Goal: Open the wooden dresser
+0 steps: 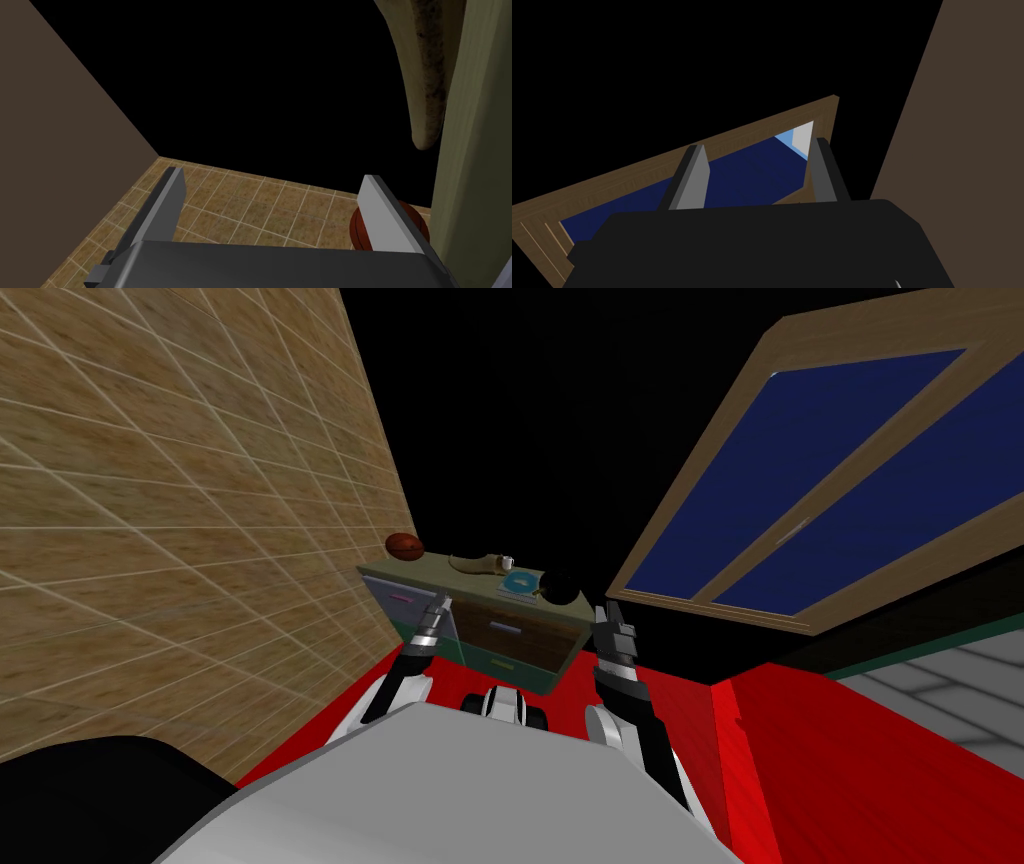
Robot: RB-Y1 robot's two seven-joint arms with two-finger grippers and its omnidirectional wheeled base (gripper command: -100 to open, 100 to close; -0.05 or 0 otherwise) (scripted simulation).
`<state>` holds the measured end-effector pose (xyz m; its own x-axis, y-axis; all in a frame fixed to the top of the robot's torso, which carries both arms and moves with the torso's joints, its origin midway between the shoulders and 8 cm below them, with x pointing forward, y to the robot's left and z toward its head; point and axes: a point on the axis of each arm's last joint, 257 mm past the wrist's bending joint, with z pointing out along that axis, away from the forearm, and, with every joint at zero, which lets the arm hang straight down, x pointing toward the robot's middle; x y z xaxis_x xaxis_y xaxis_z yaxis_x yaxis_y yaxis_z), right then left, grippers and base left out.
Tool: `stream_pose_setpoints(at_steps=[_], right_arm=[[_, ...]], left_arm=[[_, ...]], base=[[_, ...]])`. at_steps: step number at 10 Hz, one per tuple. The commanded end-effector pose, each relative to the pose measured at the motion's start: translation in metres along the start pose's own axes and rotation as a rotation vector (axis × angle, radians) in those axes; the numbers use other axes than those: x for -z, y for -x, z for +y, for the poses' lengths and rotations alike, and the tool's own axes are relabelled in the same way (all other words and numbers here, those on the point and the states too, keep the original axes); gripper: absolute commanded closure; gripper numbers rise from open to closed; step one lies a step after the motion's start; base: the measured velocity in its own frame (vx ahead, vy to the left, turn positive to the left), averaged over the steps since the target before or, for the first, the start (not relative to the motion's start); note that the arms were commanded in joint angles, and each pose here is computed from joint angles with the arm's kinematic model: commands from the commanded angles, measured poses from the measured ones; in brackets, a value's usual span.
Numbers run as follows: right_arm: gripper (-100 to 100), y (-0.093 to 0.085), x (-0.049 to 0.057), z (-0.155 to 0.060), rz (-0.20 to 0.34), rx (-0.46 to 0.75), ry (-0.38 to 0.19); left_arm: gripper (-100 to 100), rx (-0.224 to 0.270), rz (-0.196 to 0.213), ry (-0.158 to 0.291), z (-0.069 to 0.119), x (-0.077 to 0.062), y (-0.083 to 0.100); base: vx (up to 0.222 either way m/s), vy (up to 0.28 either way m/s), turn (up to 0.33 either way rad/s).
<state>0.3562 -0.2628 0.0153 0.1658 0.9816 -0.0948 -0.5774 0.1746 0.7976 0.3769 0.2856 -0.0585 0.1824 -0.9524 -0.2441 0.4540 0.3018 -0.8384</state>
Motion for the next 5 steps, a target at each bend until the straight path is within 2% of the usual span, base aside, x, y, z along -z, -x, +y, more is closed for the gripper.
stream_pose_setpoints(at_steps=[1,2,4,5], right_arm=[[0,0.0,0.0,0.0,0.0,0.0,0.0],[0,0.0,0.0,0.0,0.0,0.0,0.0],[0,0.0,0.0,0.0,0.0,0.0,0.0],[0,0.0,0.0,0.0,0.0,0.0,0.0]], left_arm=[[-100,-0.021,0.047,0.034,0.019,0.002,-0.008],[-100,-0.029,0.07,0.063,0.034,0.004,-0.014],[-100,-0.032,0.084,0.093,0.049,0.007,-0.019],[-100,-0.03,0.092,0.121,0.062,0.01,-0.024]], base=[[-0.003,-0.017,-0.027],[-0.002,-0.026,-0.037],[0.0,-0.022,-0.041],[-0.001,-0.022,-0.045]])
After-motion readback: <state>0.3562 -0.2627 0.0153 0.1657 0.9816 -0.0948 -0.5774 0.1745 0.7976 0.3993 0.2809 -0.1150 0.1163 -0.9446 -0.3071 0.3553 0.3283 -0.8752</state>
